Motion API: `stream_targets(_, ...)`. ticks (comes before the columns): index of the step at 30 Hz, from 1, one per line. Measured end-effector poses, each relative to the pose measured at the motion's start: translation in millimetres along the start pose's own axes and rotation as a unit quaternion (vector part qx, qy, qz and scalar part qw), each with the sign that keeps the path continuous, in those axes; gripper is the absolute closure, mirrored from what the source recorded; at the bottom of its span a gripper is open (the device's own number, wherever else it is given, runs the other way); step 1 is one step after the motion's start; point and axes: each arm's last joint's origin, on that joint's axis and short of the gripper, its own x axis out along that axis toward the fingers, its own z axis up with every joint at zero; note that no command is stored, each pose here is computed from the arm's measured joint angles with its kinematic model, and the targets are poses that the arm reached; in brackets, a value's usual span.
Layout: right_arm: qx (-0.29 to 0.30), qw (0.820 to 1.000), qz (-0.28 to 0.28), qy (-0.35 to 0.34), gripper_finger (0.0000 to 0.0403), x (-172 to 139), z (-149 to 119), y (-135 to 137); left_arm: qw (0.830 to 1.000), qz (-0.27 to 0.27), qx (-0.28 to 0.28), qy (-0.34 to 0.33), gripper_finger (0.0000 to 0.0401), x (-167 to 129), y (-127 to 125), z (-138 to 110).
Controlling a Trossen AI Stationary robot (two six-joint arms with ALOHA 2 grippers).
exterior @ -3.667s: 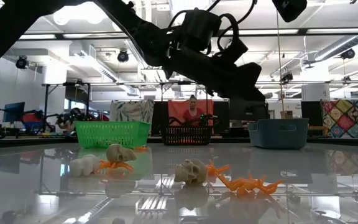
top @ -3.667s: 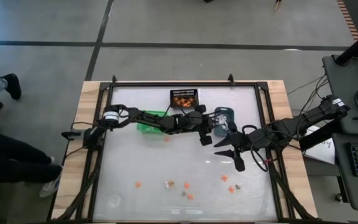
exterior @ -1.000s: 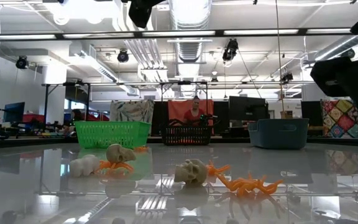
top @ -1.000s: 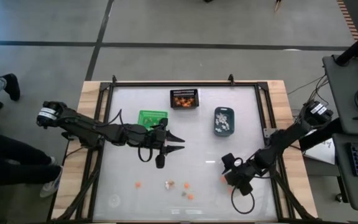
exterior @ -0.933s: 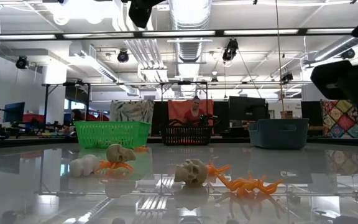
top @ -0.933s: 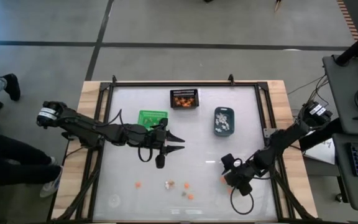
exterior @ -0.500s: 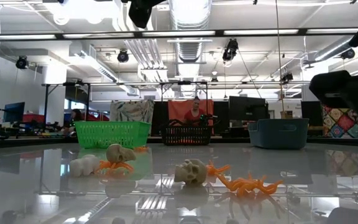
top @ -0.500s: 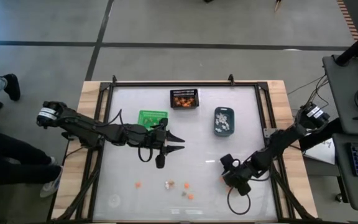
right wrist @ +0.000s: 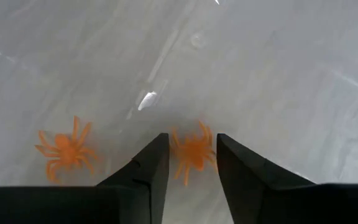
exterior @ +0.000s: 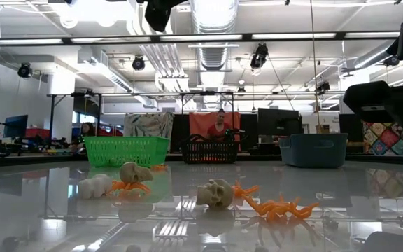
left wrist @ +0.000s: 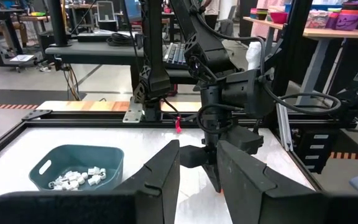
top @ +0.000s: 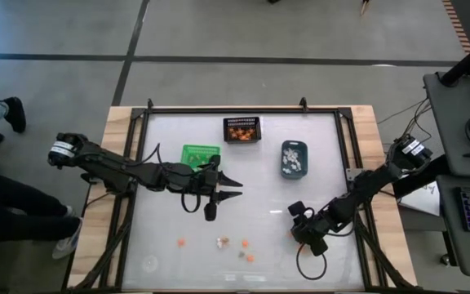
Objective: Sort Halloween decoration
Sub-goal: Put the orange spider toy into the black bin
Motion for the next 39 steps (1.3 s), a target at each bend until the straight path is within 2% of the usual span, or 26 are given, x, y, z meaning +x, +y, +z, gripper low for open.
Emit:
stream_targets(15,0.000,1.000,0.000,-0.008,0.0333,0,1,0,1.000,0.000,0.000,0.000,0.0310,0,0,0)
stream_targets(32,0.001,1.000,0.001,-0.018,0.0360,-3,9,0,1.000,0.000,0.000,0.000,0.0310,0,0,0)
stream_targets(39,0.008,0.999,-0.037,-0.035,0.0360,-6,17,-3,1.000,0.000,0.000,0.000,0.0310,0,0,0)
